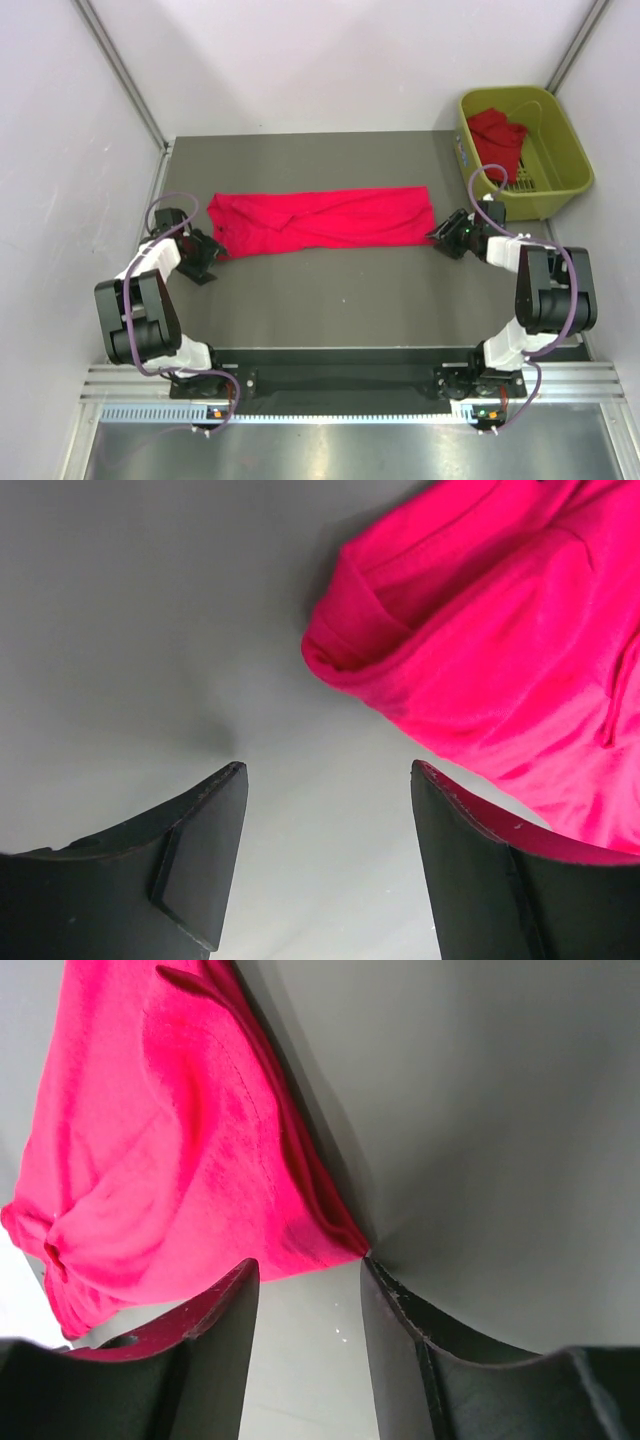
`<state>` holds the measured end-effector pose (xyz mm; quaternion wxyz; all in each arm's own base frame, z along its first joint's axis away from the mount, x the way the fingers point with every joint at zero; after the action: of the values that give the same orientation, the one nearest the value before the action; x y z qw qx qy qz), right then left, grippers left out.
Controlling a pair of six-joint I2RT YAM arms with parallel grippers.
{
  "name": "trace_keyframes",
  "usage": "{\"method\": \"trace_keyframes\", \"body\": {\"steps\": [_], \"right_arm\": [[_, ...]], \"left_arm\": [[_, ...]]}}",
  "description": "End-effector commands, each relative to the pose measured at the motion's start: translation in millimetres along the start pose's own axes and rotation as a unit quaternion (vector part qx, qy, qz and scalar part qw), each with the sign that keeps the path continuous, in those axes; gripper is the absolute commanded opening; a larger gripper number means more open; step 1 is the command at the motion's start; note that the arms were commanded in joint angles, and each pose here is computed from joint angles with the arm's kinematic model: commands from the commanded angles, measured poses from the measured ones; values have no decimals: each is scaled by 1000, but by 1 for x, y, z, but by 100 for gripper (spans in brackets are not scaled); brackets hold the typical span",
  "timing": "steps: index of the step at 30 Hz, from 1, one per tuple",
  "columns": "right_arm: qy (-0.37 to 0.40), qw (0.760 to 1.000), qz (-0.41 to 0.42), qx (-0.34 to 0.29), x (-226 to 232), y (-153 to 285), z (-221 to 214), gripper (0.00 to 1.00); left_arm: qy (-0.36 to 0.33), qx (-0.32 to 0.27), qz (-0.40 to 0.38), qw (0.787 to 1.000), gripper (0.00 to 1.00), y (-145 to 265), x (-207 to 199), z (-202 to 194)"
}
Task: Fold and stack the t-shirts
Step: Fold the tshirt
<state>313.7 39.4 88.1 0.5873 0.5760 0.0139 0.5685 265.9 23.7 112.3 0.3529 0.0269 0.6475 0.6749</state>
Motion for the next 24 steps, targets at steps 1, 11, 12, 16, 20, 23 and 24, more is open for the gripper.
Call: {"method": "trace_keyframes", "body": {"steps": [1,11,12,16,20,23,24], "right_arm": [[-23,1000,-13,-15,-4,-6,8,45],[-24,999,-19,-9,-7,-13,7,26],[-22,999,-22,-9,-8,-13,7,21],[-6,998,-59,-3,-14,-11,8,0],[25,994,-103,-4,-18,2,11,0],[55,991,-125,-2,-19,13,13,0],[68,989,-132,-7,-19,17,15,0]], "left_arm": [[-12,-35,-27,999,71,-1,-15,20],[-17,-41,-13,999,43,-19,-23,39],[-19,-41,-9,999,39,-21,-22,40],[-30,-44,13,998,4,-24,-22,47],[-39,-46,38,997,0,-26,-17,51],[-39,-61,56,996,0,-22,-12,52],[-39,-69,66,995,0,-19,-10,53]]}}
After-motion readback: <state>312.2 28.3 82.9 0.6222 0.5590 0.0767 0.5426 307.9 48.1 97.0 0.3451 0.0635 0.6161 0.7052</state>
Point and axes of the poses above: each gripper's point midway between its finger pads, its own y axis back along the fingers, its own x axis along the line the jaws close on, z = x × y, the point moved 8 cm from there along y, back along the fingers, and after that the axes turned 3 degrees about y, right-handed, at the moved point
